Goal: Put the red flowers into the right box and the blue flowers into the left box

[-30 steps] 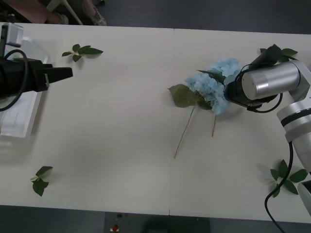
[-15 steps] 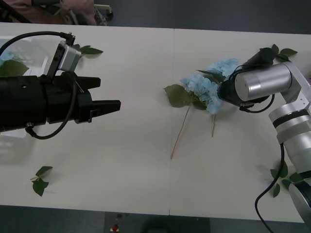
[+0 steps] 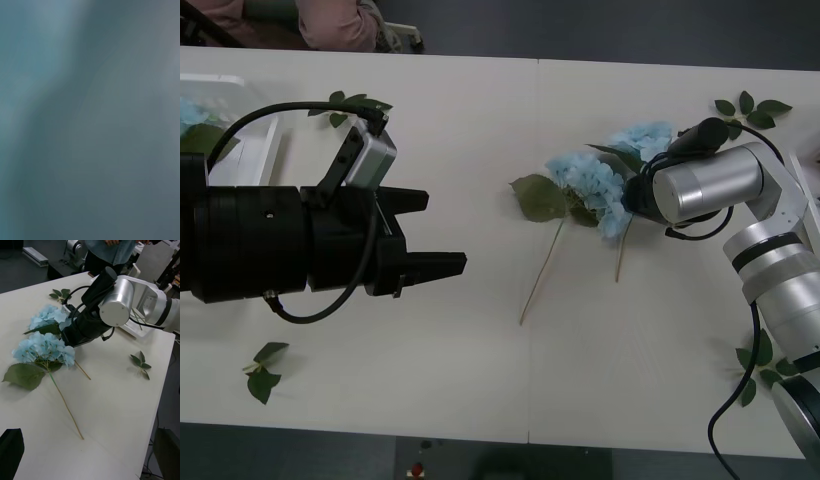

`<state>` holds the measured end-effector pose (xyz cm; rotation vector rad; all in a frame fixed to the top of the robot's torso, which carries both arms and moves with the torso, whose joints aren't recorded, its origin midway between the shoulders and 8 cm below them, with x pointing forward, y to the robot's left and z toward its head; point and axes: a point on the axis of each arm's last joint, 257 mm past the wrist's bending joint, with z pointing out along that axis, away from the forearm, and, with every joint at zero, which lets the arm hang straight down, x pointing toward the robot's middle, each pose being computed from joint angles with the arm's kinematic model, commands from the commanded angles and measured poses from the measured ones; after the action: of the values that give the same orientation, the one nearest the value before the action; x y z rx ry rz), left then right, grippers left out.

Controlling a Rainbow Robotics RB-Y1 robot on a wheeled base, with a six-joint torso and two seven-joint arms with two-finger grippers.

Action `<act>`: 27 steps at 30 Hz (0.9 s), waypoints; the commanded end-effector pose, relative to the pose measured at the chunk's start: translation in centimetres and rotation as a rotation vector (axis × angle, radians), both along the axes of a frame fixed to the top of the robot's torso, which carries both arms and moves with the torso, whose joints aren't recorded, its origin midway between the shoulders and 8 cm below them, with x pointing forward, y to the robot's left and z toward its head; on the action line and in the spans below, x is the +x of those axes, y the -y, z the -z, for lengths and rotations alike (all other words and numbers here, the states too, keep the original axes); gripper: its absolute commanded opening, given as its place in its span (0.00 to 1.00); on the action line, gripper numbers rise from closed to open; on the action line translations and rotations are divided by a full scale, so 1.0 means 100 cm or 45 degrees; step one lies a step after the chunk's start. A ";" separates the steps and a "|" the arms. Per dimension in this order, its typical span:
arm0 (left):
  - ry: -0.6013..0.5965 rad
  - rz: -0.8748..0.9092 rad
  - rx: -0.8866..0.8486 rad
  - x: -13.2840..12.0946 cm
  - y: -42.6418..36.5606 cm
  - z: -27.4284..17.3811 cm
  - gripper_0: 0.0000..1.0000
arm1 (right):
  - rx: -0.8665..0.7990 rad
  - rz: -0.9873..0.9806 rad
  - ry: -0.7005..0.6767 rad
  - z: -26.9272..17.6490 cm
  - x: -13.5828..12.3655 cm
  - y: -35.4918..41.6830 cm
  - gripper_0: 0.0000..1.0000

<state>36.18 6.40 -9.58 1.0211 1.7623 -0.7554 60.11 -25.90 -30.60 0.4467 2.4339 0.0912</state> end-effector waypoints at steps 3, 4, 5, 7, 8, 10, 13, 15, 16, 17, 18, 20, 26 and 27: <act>0.130 0.050 0.014 -0.001 0.007 -0.018 1.00 | 0.030 0.007 0.048 -0.019 0.012 -0.014 0.05; 0.130 0.050 0.014 -0.001 0.007 -0.018 1.00 | 0.030 0.007 0.048 -0.019 0.012 -0.014 0.01; 0.130 0.050 0.014 -0.001 0.007 -0.018 1.00 | 0.033 0.005 0.046 -0.018 0.012 -0.015 0.00; 0.130 0.050 0.014 -0.001 0.007 -0.018 1.00 | 0.033 0.002 0.047 -0.019 0.012 -0.016 0.00; 0.130 0.050 0.014 -0.001 0.007 -0.018 1.00 | 0.035 0.000 0.046 -0.019 0.012 -0.017 0.00; 0.130 0.050 0.014 -0.001 0.007 -0.018 1.00 | 0.033 0.000 0.036 -0.022 0.012 -0.018 0.00; 0.130 0.050 0.014 -0.001 0.007 -0.018 1.00 | 0.018 -0.002 0.007 -0.028 0.011 -0.020 0.00; 0.130 0.050 0.014 -0.001 0.007 -0.018 1.00 | 0.015 -0.004 0.000 -0.034 0.012 -0.021 0.00; 0.130 0.050 0.014 -0.001 0.007 -0.018 1.00 | 0.010 -0.002 -0.001 -0.034 0.013 -0.020 0.00; 0.130 0.050 0.014 -0.001 0.007 -0.018 1.00 | 0.012 -0.005 0.005 -0.037 0.014 -0.022 0.00; 0.130 0.050 0.014 -0.001 0.007 -0.018 1.00 | 0.010 -0.007 0.004 -0.037 0.014 -0.022 0.00; 0.130 0.050 0.014 -0.001 0.007 -0.018 1.00 | 0.009 -0.008 0.012 -0.041 0.016 -0.023 0.00; 0.130 0.050 0.014 -0.001 0.007 -0.018 1.00 | -0.004 -0.008 0.030 -0.056 0.018 -0.018 0.00; 0.130 0.050 0.014 -0.001 0.007 -0.018 1.00 | -0.016 -0.003 0.028 -0.060 0.017 -0.012 0.00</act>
<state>36.14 6.37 -9.68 1.0456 1.7456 -0.7379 60.73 -25.20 -28.05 0.4394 2.4604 0.0634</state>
